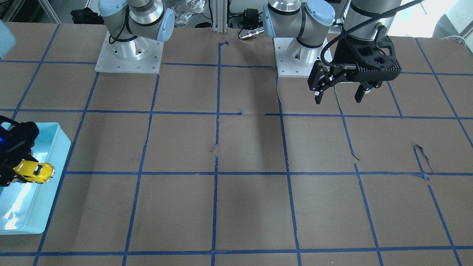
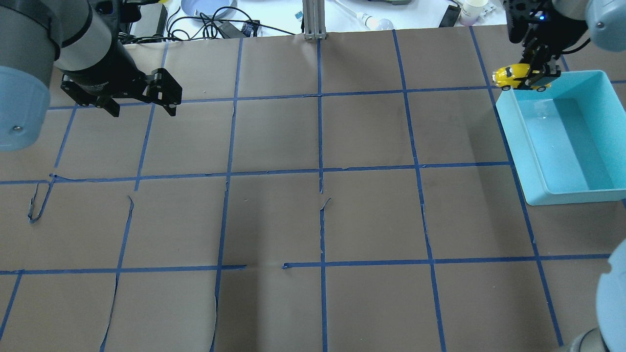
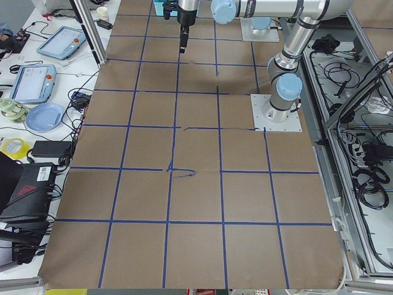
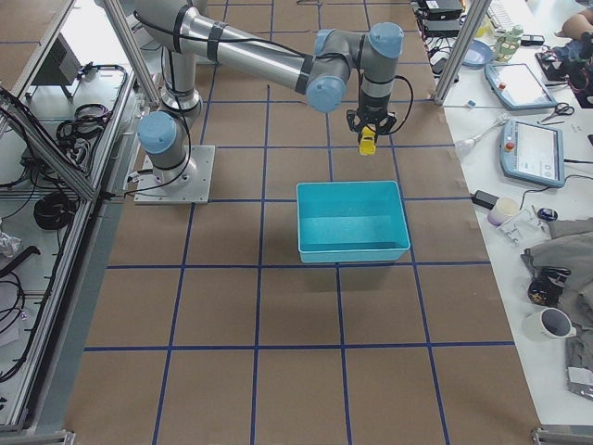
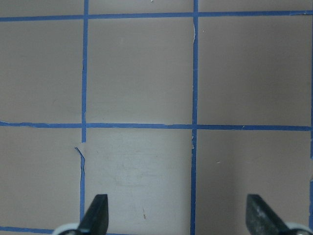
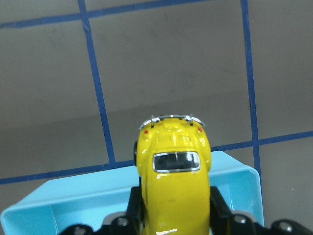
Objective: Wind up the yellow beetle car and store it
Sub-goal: 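Lift the car with the right gripper and carry it over the blue bin, then lower the car into the blue bin and open the right gripper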
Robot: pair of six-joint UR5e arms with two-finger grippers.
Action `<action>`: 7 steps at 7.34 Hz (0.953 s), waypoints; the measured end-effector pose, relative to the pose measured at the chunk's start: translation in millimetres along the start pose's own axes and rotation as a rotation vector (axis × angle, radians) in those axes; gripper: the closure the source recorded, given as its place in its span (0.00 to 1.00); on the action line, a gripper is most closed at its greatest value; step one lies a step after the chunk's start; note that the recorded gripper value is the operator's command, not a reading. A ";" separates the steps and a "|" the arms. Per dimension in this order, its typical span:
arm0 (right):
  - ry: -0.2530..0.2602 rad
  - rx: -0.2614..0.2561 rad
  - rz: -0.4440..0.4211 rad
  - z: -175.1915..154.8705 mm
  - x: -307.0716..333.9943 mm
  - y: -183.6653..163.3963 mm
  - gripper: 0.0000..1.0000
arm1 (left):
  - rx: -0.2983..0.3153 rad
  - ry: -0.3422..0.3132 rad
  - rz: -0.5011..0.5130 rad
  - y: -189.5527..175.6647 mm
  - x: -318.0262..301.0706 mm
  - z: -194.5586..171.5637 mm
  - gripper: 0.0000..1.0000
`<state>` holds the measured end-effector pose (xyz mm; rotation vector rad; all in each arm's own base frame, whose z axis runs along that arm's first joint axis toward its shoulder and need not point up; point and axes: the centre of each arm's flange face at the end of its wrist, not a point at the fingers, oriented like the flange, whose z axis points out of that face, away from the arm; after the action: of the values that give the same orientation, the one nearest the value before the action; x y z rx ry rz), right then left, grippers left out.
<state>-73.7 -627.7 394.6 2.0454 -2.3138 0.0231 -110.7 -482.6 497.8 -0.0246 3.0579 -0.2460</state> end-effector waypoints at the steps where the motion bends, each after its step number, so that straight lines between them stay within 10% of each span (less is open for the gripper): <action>1: -0.017 -0.003 -0.025 9.6 -0.4 32.4 1.00 | 0.000 0.000 0.000 0.0 0.0 0.0 0.00; 7: -0.049 0.000 -0.090 146.3 -2.7 129.4 1.00 | -0.002 0.000 0.002 0.5 0.8 0.6 0.00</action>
<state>-206.2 -615.8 251.5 2.1719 -2.2457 -0.0309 -111.5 -482.2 497.0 -0.0222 3.0583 -0.2430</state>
